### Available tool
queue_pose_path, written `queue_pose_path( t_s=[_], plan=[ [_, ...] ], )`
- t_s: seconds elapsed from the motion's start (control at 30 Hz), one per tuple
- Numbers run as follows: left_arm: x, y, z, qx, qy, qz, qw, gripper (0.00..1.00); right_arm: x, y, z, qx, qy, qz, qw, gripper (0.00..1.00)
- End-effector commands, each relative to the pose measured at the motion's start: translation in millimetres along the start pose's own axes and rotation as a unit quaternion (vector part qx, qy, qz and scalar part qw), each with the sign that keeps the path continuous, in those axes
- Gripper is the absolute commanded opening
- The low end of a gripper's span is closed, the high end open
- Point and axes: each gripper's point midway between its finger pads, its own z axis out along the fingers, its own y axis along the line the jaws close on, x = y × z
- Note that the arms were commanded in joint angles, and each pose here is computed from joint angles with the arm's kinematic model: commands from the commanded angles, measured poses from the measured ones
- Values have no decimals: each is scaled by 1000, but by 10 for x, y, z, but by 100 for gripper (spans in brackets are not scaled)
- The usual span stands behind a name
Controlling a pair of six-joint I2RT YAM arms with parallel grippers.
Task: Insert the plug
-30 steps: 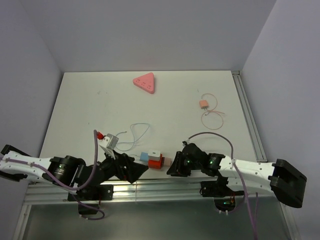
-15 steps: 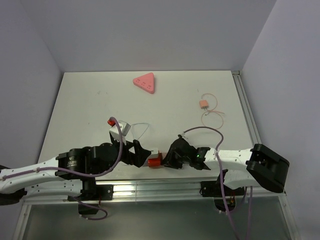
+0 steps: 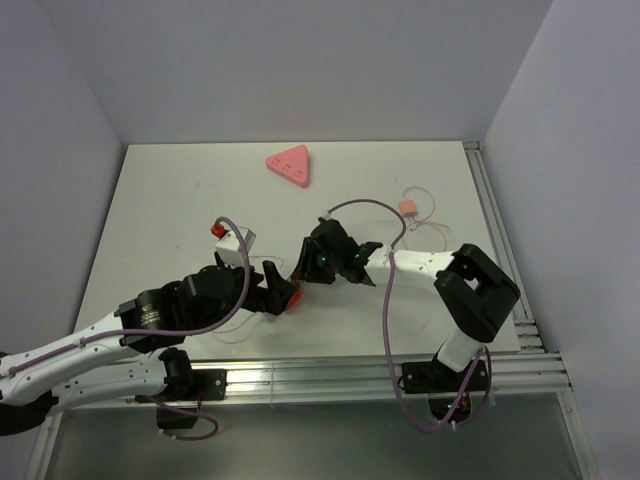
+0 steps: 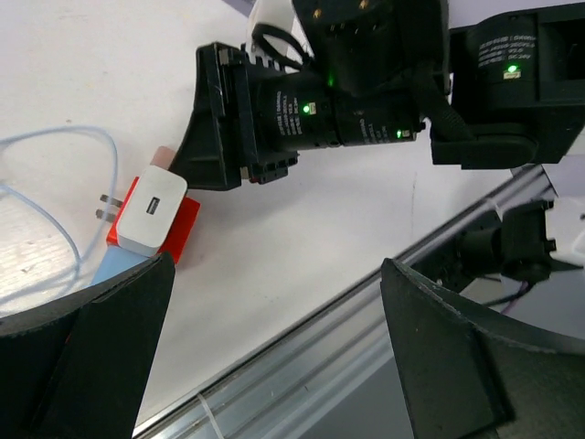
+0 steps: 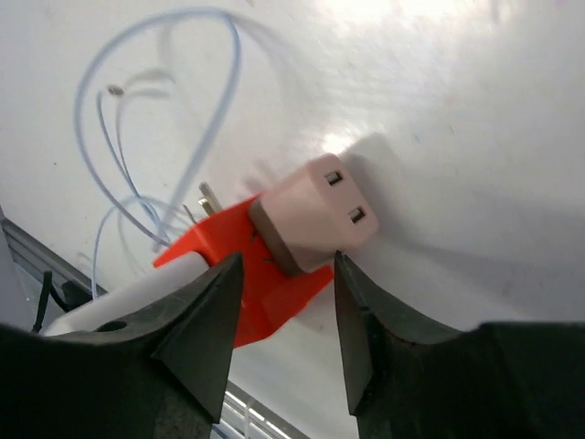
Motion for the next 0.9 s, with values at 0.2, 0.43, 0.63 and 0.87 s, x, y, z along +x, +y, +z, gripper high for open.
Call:
queue_pose_path(
  t_s=[0.2, 0.43, 0.63, 0.87],
  plan=[
    [-58, 553, 52, -125, -6, -46, 991, 100, -511, 15, -217, -18, -27, -56, 998, 61],
    [-150, 1081, 272, -140, 2, -133, 981, 99, -873, -646, -463, 54, -64, 12, 996, 67],
    [-451, 1242, 133, -145, -71, -167, 973, 100, -1661, -1264, -844, 142, -143, 45, 978, 79],
    [-444, 1116, 204, -106, -61, -158, 980, 99, -2509, -1745, -860, 269, -131, -56, 952, 86]
  ],
)
